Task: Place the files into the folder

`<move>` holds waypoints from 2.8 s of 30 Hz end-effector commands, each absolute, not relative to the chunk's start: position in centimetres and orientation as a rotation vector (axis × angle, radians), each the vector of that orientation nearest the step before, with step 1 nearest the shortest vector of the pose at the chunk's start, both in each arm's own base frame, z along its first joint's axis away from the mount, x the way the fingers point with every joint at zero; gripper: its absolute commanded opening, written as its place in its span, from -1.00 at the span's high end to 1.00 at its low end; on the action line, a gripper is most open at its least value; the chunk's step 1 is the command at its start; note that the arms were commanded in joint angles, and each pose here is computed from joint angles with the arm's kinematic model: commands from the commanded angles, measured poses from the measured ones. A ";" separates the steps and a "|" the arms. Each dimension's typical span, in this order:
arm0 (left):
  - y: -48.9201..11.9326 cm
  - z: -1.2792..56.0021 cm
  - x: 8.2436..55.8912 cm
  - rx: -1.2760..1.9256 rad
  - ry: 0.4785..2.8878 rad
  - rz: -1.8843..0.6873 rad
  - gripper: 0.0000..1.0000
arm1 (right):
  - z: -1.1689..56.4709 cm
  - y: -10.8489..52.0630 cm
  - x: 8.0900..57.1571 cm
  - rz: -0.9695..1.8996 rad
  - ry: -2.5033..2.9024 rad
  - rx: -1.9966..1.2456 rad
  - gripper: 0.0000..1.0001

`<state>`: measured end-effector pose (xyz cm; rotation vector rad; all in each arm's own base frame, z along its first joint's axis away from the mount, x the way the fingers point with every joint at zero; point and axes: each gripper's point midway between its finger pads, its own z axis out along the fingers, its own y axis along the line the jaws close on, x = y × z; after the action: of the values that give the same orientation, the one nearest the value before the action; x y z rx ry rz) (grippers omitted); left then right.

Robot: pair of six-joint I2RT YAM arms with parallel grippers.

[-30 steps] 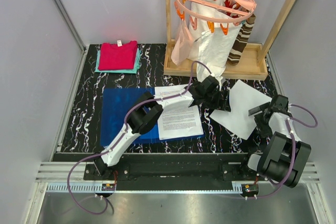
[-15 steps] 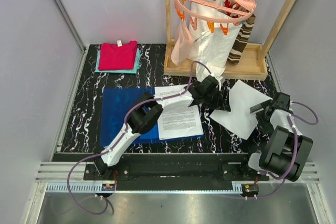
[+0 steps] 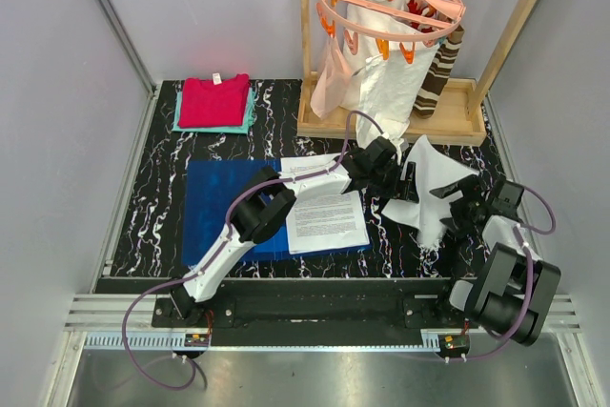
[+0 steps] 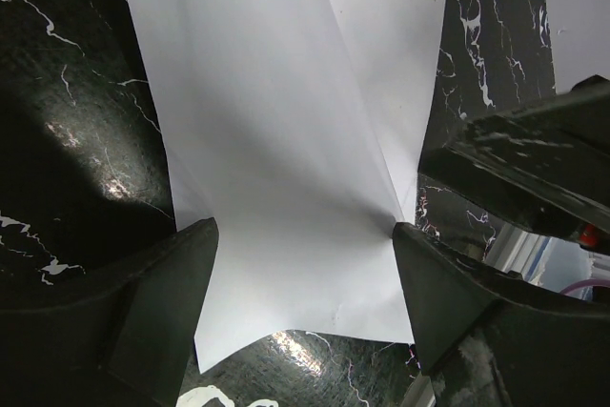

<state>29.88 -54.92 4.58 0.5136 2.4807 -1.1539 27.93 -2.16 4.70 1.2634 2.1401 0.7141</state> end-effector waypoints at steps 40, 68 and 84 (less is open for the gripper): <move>-54.7 0.2 28.5 0.473 2.605 -1.158 -0.41 | 3.2 -7.3 23.4 0.192 2.262 1.547 -0.99; -53.2 -1.4 28.5 0.431 2.655 -1.260 -0.39 | 2.7 0.1 25.7 0.865 2.183 1.433 -0.66; -54.5 20.1 23.6 0.679 2.247 -1.490 -0.66 | 13.3 -4.5 27.0 0.497 1.955 1.037 1.00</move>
<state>26.94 -54.77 6.14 0.5390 2.5199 -1.3533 26.38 -2.03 7.76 1.2309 2.0112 0.6925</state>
